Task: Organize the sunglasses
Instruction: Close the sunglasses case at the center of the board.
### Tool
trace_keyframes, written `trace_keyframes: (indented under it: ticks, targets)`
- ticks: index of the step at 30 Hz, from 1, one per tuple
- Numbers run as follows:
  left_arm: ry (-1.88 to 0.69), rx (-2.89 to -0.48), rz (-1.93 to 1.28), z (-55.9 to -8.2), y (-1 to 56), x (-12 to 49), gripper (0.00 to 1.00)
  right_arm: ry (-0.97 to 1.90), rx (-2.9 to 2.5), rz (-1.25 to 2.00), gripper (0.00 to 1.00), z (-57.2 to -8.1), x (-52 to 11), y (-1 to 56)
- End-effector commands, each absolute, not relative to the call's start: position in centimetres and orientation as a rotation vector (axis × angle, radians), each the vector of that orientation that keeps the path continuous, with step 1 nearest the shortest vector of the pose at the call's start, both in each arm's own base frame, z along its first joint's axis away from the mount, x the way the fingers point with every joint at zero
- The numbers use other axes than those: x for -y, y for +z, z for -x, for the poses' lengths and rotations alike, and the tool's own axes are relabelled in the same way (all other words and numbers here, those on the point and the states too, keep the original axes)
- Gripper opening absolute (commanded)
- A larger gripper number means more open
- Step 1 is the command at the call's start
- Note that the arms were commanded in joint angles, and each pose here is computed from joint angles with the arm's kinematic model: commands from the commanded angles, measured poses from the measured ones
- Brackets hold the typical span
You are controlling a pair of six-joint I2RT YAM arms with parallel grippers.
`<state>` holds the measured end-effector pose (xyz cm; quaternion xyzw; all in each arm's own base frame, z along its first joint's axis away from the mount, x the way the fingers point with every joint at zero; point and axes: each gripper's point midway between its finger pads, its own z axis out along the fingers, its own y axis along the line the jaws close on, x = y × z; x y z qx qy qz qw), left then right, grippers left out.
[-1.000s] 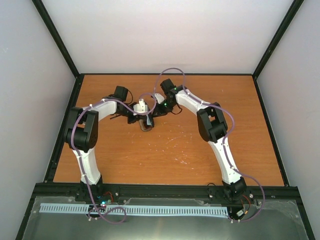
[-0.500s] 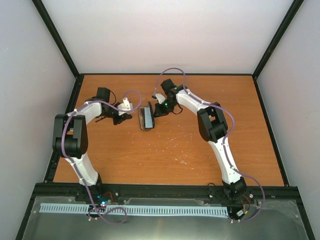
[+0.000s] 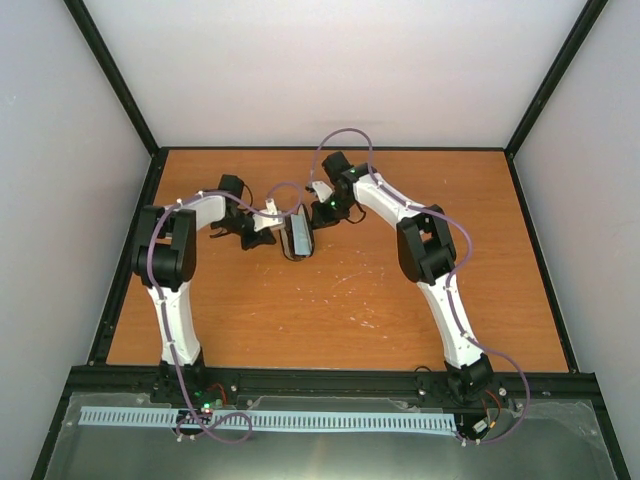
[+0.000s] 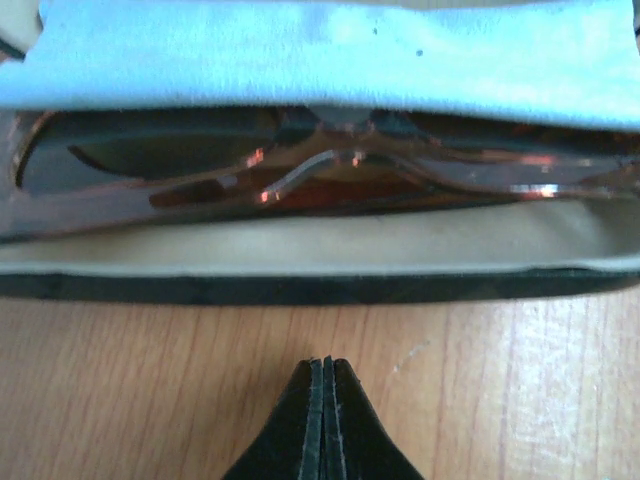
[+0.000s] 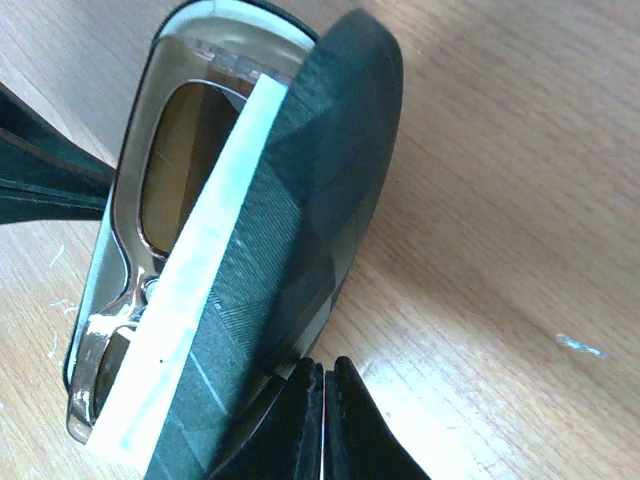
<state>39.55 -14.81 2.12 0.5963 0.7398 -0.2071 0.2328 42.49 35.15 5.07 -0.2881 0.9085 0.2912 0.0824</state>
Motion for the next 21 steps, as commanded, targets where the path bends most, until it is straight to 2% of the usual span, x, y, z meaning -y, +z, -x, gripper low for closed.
trace_keyframes:
  ticks: [1, 9, 21]
  targets:
    - [-0.591, -2.023, -1.639, -40.3, 2.8, 16.3, 0.01, 0.837, -2.708, 0.874, 0.03, -42.8, -34.9, 5.8]
    - [-0.668, -1.953, -1.605, -41.2, 4.6, 20.0, 0.01, 0.836, -2.734, 0.886, 0.03, -42.4, -34.7, 5.1]
    - [-0.651, -1.916, -1.58, -42.7, 6.3, 21.4, 0.01, 0.852, -2.78, 0.935, 0.03, -41.1, -34.8, 3.5]
